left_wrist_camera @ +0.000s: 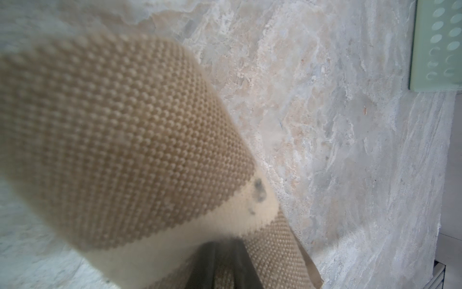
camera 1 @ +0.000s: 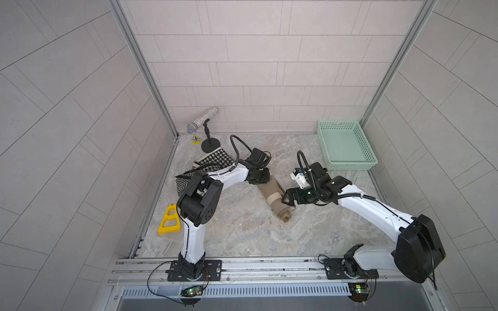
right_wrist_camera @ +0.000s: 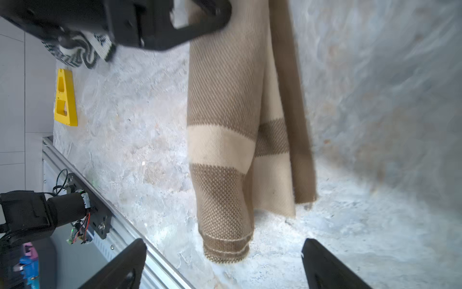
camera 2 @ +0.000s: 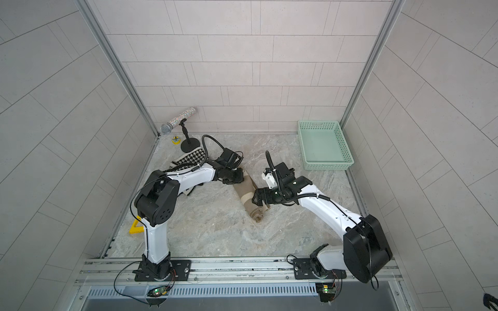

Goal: Roll up the scarf and place it into the basket
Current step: Roll the scarf at the center of the board.

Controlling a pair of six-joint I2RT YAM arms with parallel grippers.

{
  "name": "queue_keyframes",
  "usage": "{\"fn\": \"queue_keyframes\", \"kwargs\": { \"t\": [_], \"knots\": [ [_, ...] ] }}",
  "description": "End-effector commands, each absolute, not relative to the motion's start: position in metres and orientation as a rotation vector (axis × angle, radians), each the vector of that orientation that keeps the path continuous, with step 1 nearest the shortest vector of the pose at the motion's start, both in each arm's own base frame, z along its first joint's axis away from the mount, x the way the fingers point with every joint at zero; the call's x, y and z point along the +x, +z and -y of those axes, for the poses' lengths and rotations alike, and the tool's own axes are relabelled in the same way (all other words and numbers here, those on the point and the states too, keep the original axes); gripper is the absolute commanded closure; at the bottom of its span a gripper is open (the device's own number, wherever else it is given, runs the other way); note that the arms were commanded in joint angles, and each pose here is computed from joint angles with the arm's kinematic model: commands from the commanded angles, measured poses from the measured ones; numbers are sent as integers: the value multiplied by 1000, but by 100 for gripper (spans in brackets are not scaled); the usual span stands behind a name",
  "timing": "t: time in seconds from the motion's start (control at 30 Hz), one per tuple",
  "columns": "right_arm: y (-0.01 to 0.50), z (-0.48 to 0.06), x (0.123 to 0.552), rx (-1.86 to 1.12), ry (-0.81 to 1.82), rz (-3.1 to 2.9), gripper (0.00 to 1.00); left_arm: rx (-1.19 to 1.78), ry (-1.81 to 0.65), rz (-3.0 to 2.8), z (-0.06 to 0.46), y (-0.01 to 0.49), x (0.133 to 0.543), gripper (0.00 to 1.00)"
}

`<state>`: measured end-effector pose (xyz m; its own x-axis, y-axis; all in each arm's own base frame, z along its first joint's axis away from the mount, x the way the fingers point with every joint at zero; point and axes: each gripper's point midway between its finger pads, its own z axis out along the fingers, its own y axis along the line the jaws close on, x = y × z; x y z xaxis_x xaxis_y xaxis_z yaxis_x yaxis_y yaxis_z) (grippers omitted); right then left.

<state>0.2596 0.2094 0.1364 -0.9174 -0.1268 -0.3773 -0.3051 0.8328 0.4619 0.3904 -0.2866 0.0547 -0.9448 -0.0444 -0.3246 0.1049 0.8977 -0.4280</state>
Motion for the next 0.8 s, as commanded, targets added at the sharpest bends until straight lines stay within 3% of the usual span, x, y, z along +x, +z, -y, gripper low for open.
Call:
{"fn": "queue_keyframes", "kwargs": {
  "t": [0.0, 0.57, 0.77],
  "knots": [
    [130, -205, 267, -414, 631, -2698, 0, 27, -588, -2794, 282, 39, 384, 81],
    [60, -215, 305, -546, 587, -2912, 0, 33, -604, -2822, 284, 35, 380, 81],
    [31, -219, 303, -539, 669, -2968, 7, 44, -601, -2828, 285, 37, 380, 82]
  ]
}}
